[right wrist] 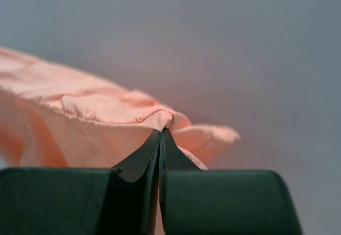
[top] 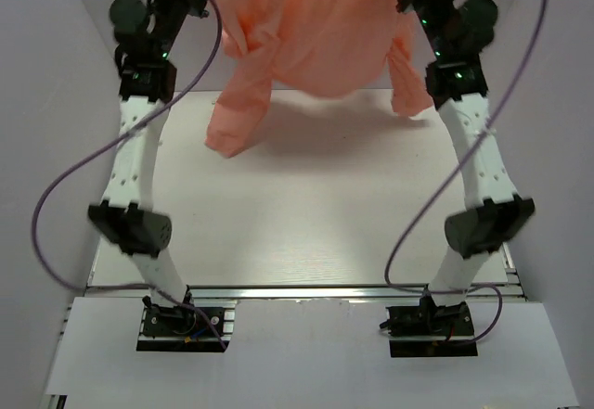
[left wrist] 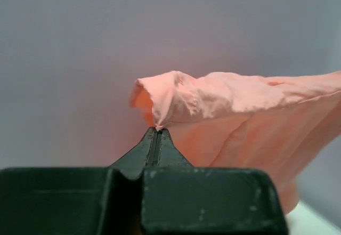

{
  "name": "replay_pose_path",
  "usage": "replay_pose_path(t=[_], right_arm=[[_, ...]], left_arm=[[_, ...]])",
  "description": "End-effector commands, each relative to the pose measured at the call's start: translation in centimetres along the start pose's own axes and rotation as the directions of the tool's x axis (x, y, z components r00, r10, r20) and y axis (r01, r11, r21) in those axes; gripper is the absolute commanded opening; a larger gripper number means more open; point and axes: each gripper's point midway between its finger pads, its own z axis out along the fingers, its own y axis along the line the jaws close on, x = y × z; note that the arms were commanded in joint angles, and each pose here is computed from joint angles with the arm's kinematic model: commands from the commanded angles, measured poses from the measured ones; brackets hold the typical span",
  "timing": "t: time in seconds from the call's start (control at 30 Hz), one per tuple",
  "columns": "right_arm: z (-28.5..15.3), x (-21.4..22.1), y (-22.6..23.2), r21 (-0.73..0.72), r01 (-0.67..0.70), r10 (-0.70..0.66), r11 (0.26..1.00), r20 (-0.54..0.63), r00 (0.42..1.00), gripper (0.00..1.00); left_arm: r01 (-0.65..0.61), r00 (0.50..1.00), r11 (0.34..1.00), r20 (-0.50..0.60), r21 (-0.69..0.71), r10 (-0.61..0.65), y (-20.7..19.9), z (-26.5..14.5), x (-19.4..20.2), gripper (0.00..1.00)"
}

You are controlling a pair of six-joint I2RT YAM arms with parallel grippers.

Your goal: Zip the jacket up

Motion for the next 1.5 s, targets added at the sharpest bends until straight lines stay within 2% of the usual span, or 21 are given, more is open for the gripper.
replay_pose_path(t=[0.0,0.03,0.07,0.1,0.17,0.2,0.27,0.3,0.33,0.47,0.5,0.53,0.57,0.77,0.83,0.93,1.27,1.33,1.4,1.43,1.47], right_arm=[[-3.6,-5.5,3.2,-0.126,0.0,0.014,0.992,0.104,0.994,0.0],[-5.4,1.8,3.8,-0.138,-0.058,0.051,0.989,-0.053,0.997,0.0],[-7.6,0.7,4.8,-0.162,-0.063,0.057,0.985,-0.038,0.998,0.0],[-9.3,3.0,5.4,-0.17,-0.096,0.083,0.981,-0.086,0.993,0.0],[-15.0,10.5,7.0,-0.151,-0.184,0.146,0.971,-0.234,0.961,0.0],[-17.0,12.8,7.7,-0.139,-0.224,0.178,0.965,-0.28,0.943,0.0],[-22.9,19.3,9.1,-0.069,-0.299,0.242,0.952,-0.431,0.869,0.0],[-26.5,22.1,9.3,0.035,-0.321,0.294,0.946,-0.505,0.812,0.0],[-28.8,24.5,9.7,0.061,-0.331,0.305,0.942,-0.568,0.764,0.0],[-37.1,28.9,8.6,0.307,-0.277,0.413,0.91,-0.655,0.633,0.39],[-37.9,28.1,7.0,0.368,-0.217,0.413,0.904,-0.624,0.663,0.63],[-38.8,27.9,6.3,0.398,-0.179,0.409,0.9,-0.625,0.665,0.78],[-40.1,28.1,6.0,0.435,-0.148,0.422,0.888,-0.644,0.638,0.89],[-39.0,20.7,3.0,0.559,-0.109,0.447,0.822,-0.515,0.731,0.89],[-39.9,19.9,2.4,0.618,-0.083,0.483,0.782,-0.516,0.708,0.89],[-39.8,18.2,1.8,0.656,-0.058,0.502,0.752,-0.515,0.694,0.89],[-45.9,25.6,7.5,0.671,-0.06,0.658,0.739,-0.701,0.276,0.89],[-47.9,27.5,7.8,0.686,-0.021,0.673,0.727,-0.707,0.216,0.89],[-48.6,28.5,7.5,0.697,0.017,0.68,0.717,-0.705,0.204,0.89],[-49.1,29.3,7.4,0.693,0.044,0.677,0.72,-0.714,0.178,0.89],[-48.9,29.8,7.2,0.688,0.054,0.671,0.723,-0.719,0.18,0.89]], left_arm=[[0.024,0.999,0.992,-0.025,0.12,-0.022,-4.9,-3.8,-0.4,0.0],[0.004,1.0,0.992,0.022,0.129,-0.007,-6.0,-6.2,-2.9,0.0],[0.017,1.0,0.992,-0.01,0.127,-0.016,-6.1,-7.5,-1.3,0.0],[0.079,0.987,0.992,-0.145,0.101,-0.064,-5.7,-9.7,5.5,0.0],[0.143,0.976,0.985,-0.181,0.092,-0.124,-7.1,-13.6,7.2,0.06],[0.216,0.928,0.976,-0.318,0.034,-0.195,-7.1,-16.9,14.3,0.08],[0.304,0.879,0.953,-0.385,-0.004,-0.282,-8.9,-20.6,17.8,0.1],[0.382,0.744,0.914,-0.54,-0.139,-0.393,-10.6,-26.3,25.2,0.23],[0.382,0.743,0.913,-0.541,-0.14,-0.394,-10.7,-26.3,25.2,0.23],[0.462,0.461,0.845,-0.741,-0.269,-0.488,-15.1,-35.9,32.7,0.63],[0.475,0.389,0.82,-0.76,-0.319,-0.521,-15.8,-37.8,33.6,0.82],[0.502,0.386,0.809,-0.757,-0.306,-0.526,-16.6,-38.3,32.7,0.97],[0.513,0.386,0.801,-0.751,-0.308,-0.536,-16.8,-38.6,32.2,0.98],[0.452,0.566,0.847,-0.644,-0.28,-0.514,-15.0,-35.7,24.5,0.98],[0.437,0.612,0.86,-0.614,-0.265,-0.499,-14.6,-34.1,22.0,0.98],[0.386,0.613,0.863,-0.61,-0.325,-0.503,-13.3,-32.8,22.5,0.98],[0.169,0.591,0.921,-0.712,-0.35,-0.379,-9.3,-21.7,30.3,0.98],[0.128,0.532,0.931,-0.769,-0.341,-0.355,-8.7,-20.8,35.3,0.98],[0.102,0.542,0.951,-0.786,-0.291,-0.299,-8.4,-17.8,36.2,0.98],[0.068,0.471,0.951,-0.831,-0.301,-0.296,-7.9,-18.5,40.2,0.98],[0.061,0.492,0.958,-0.826,-0.28,-0.273,-7.6,-16.3,40.1,0.98]])
